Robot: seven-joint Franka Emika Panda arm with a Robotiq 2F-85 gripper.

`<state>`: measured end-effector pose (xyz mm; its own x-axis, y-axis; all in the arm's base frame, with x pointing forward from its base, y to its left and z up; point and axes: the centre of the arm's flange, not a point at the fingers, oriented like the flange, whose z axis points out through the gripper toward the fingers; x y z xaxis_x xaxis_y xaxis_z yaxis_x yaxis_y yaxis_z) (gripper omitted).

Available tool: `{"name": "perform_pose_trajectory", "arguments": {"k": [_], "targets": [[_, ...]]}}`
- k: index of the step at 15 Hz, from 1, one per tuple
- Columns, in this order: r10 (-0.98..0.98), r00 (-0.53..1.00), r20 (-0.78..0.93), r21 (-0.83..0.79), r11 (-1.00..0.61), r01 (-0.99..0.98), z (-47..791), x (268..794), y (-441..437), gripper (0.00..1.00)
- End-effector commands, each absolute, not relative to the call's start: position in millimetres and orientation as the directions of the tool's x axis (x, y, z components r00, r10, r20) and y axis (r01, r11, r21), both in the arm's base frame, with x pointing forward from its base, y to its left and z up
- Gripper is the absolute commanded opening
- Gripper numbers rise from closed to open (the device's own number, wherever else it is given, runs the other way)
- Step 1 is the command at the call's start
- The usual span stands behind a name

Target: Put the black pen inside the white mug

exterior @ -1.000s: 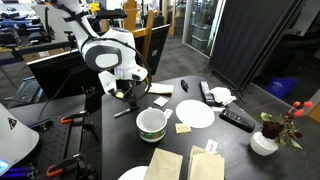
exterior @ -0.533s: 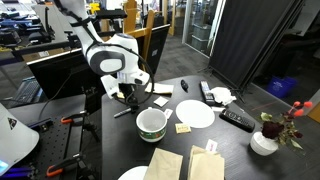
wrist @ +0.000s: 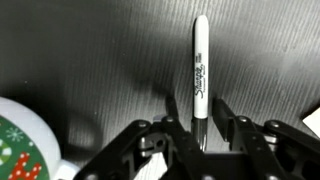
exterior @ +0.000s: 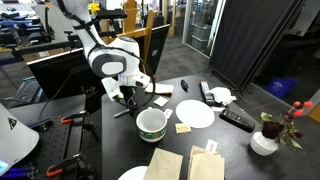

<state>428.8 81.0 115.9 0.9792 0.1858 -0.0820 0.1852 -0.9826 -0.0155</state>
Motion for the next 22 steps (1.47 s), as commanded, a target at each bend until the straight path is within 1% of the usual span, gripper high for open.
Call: {"name": "perform_pose_trajectory", "arguments": {"k": [1, 3, 4, 5, 8, 10, 14, 18, 22], "targets": [[0.205, 0.977, -0.064, -0.019, -0.979, 0.204, 115, 434, 77, 0.12], [0.201, 0.978, -0.061, -0.020, -0.980, 0.200, 115, 434, 76, 0.00], [0.196, 0.979, -0.060, -0.024, -0.981, 0.195, 117, 434, 77, 0.00], [0.195, 0.979, -0.057, -0.027, -0.981, 0.193, 119, 434, 78, 0.03], [0.165, 0.985, -0.054, -0.026, -0.986, 0.163, 138, 433, 84, 0.04], [0.105, 0.994, -0.036, -0.007, -0.994, 0.105, 156, 437, 88, 0.04], [0.046, 0.999, 0.011, 0.005, -0.999, 0.046, 203, 454, 89, 0.04], [0.028, 0.998, 0.048, 0.009, -1.000, 0.027, 253, 467, 86, 0.04], [0.020, 0.999, 0.036, 0.027, -0.999, 0.019, 299, 477, 84, 0.04]]}}
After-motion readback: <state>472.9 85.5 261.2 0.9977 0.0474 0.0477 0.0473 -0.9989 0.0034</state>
